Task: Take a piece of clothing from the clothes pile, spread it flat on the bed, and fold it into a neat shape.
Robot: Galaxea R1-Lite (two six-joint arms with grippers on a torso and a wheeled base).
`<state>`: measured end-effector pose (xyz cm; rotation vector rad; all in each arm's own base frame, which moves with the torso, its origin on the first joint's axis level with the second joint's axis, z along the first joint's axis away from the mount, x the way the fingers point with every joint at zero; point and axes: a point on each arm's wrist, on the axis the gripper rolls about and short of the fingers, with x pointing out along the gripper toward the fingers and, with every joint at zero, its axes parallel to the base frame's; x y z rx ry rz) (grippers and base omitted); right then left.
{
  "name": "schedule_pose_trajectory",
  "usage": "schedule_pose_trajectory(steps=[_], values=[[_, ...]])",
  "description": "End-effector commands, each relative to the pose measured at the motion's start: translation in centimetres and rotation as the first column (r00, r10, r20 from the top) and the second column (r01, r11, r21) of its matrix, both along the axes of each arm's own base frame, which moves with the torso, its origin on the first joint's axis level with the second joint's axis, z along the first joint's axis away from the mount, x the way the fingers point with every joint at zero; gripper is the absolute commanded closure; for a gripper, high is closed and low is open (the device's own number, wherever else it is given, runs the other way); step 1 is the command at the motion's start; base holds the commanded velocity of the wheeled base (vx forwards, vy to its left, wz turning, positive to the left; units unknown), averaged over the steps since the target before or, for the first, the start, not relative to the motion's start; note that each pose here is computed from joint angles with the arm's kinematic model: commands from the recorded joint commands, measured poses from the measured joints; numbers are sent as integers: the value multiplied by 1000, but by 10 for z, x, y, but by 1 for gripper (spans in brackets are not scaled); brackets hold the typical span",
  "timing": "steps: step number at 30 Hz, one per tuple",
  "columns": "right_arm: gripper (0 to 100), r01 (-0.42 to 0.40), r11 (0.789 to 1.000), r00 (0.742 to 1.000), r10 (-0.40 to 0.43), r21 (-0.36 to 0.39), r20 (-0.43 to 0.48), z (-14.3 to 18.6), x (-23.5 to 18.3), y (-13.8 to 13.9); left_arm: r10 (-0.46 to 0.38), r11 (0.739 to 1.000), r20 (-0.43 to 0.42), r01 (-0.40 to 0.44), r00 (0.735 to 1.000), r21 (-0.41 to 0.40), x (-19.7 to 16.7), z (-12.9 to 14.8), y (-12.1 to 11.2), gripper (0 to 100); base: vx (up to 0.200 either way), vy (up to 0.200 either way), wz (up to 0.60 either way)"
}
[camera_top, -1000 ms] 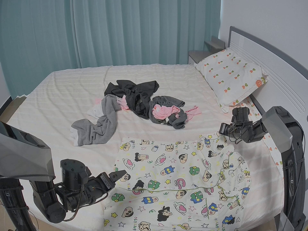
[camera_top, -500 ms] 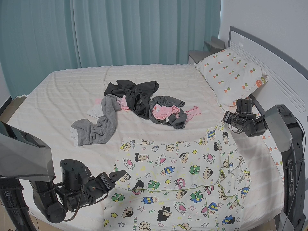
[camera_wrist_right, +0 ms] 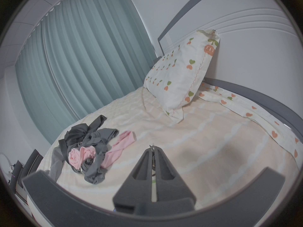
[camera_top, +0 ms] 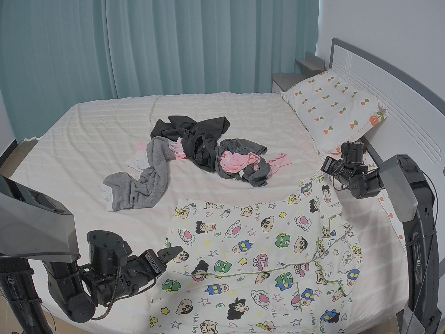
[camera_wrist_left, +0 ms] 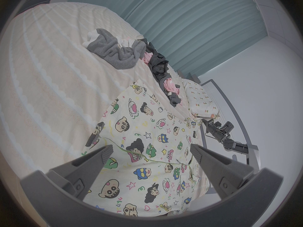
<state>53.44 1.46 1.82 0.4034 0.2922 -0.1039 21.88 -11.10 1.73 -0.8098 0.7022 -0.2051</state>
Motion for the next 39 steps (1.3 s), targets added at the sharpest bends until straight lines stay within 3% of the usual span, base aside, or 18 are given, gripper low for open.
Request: schedule_pose_trajectory(steps=[1, 11, 12, 20, 26, 31, 35, 39], values=[[100, -1, 1000, 1000, 1, -1, 17, -2, 2, 0, 0, 1000, -1, 0, 1000, 0, 0, 0, 0, 0, 0, 0, 0], [100, -1, 1000, 1000, 1, -1, 31, -6, 6, 0, 0, 1000, -2, 0, 1000, 1, 0, -1, 0, 0, 0, 0, 0], [0, -2, 1000, 1000, 2, -4, 26, -6, 5, 0, 0, 1000, -2, 0, 1000, 1, 0, -1, 0, 0, 0, 0, 0], [0, 3, 1000, 997, -4, -13, -83, -9, -7, -6, 14, 1000, 4, -14, 1000, 0, 3, 0, 2, 0, 0, 0, 0], [0, 23, 1000, 987, -23, -1, -159, 0, -35, -23, 74, 997, 82, -72, 994, -21, 23, 9, 7, 0, 0, 0, 0], [0, -25, 999, 978, 34, 43, -207, 32, -86, -28, 152, 988, 178, -147, 972, -41, 61, 22, 23, 0, 0, 0, 0], [0, -89, 993, 968, 105, 79, -226, 42, -124, -23, 132, 991, 216, -137, 967, 9, 90, 26, 35, 0, 0, 0, 0], [0, -130, 987, 960, 150, 99, -237, 39, -153, -16, 79, 996, 198, -86, 977, 25, 118, 27, 39, 0, 0, 0, 0]])
